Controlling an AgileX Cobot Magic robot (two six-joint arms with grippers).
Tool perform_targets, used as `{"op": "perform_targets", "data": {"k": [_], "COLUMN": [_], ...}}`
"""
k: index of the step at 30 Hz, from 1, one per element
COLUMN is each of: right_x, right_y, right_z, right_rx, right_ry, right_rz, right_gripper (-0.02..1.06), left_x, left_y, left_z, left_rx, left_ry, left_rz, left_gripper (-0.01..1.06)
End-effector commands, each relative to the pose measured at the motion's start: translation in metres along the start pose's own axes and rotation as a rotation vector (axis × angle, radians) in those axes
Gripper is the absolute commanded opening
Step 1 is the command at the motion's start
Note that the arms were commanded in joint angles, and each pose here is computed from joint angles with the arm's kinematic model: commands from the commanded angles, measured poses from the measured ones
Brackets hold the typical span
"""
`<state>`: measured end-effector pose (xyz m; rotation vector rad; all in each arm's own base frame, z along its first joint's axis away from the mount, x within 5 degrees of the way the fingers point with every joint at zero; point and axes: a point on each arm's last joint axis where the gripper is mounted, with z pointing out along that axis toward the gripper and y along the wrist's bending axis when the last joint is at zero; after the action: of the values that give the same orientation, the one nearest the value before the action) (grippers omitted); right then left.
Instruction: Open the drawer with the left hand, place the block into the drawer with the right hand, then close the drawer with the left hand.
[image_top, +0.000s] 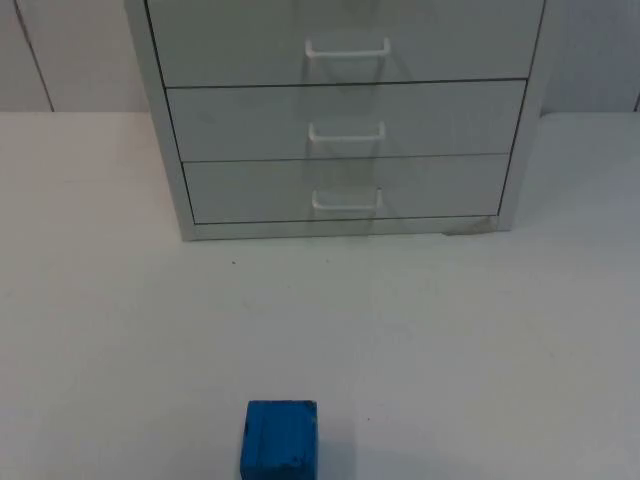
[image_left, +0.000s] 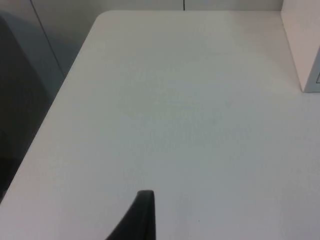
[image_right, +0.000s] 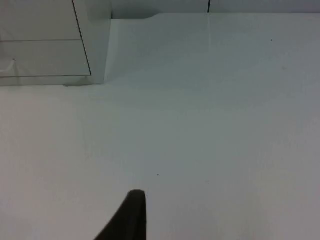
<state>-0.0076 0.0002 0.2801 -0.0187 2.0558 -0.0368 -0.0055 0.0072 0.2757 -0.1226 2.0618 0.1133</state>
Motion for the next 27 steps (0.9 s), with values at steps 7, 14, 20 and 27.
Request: {"op": "perform_targets", "data": {"k": [7, 14, 20, 27], "right_x": [-0.024, -0.057, -0.082, -0.083], "right_y": [0.0, -0.002, -0.003, -0.004], "right_z": [0.011, 0.032, 0.068, 0.111], "right_rx": [-0.003, 0.0, -0.012, -0.01], "right_ry": [0.063, 0.111, 0.22, 0.386], "right_rz": [0.007, 0.003, 0.014, 0.007], "right_gripper": [1.04, 1.04, 1.04, 1.04], "left_x": [-0.01, -0.042, -0.08, -0.098], "left_y": [-0.002, -0.007, -0.014, -0.019], "left_z": [-0.002, 0.01, 0.042, 0.096], "left_rx": [0.024, 0.06, 0.097, 0.098], "left_ry": [0.015, 0.102, 0.146, 0.287], "left_rz": [-0.015, -0.032, -0.058, -0.029], "left_gripper": [1.05, 1.05, 1.05, 1.05]}}
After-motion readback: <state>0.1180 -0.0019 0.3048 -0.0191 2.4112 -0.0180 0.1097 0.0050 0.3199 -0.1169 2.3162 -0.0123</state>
